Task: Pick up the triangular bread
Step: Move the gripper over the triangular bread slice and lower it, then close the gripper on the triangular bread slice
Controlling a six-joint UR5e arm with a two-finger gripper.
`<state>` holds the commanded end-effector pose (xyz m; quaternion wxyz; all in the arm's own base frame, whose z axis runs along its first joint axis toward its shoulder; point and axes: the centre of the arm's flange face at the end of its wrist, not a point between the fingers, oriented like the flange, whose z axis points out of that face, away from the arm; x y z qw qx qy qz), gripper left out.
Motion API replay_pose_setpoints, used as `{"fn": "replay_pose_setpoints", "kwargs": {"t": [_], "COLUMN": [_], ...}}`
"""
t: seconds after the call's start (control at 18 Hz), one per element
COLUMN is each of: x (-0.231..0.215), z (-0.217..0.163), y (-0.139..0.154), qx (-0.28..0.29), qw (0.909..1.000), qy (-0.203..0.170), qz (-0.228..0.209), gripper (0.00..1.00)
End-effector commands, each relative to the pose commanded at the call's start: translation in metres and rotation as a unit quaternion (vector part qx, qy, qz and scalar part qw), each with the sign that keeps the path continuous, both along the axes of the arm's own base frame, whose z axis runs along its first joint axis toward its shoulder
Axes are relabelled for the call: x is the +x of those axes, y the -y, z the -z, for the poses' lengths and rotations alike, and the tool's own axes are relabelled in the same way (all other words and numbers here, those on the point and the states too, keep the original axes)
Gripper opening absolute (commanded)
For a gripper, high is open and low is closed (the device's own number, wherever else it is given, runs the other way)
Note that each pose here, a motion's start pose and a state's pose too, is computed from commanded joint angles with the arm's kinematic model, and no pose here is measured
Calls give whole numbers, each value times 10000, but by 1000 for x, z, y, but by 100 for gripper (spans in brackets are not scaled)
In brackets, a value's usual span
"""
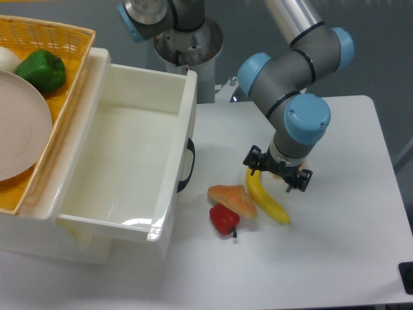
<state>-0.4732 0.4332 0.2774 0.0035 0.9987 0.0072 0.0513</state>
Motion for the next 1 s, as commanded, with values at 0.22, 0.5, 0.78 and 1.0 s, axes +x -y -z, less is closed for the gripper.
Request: {"fn": "replay_pose_setpoints", "kwargs": {"t": [0.22,0.5,0.78,1.0], "x": [4,11,14,16], "z": [10,22,32,38], "y": [-5,-21,-29,-32], "qx": [196,573,569,607], "qw": [9997,9979,9978,9973], "qy": [69,311,348,423], "qz": [-102,-35,30,-10], "gripper": [100,100,100,100]}}
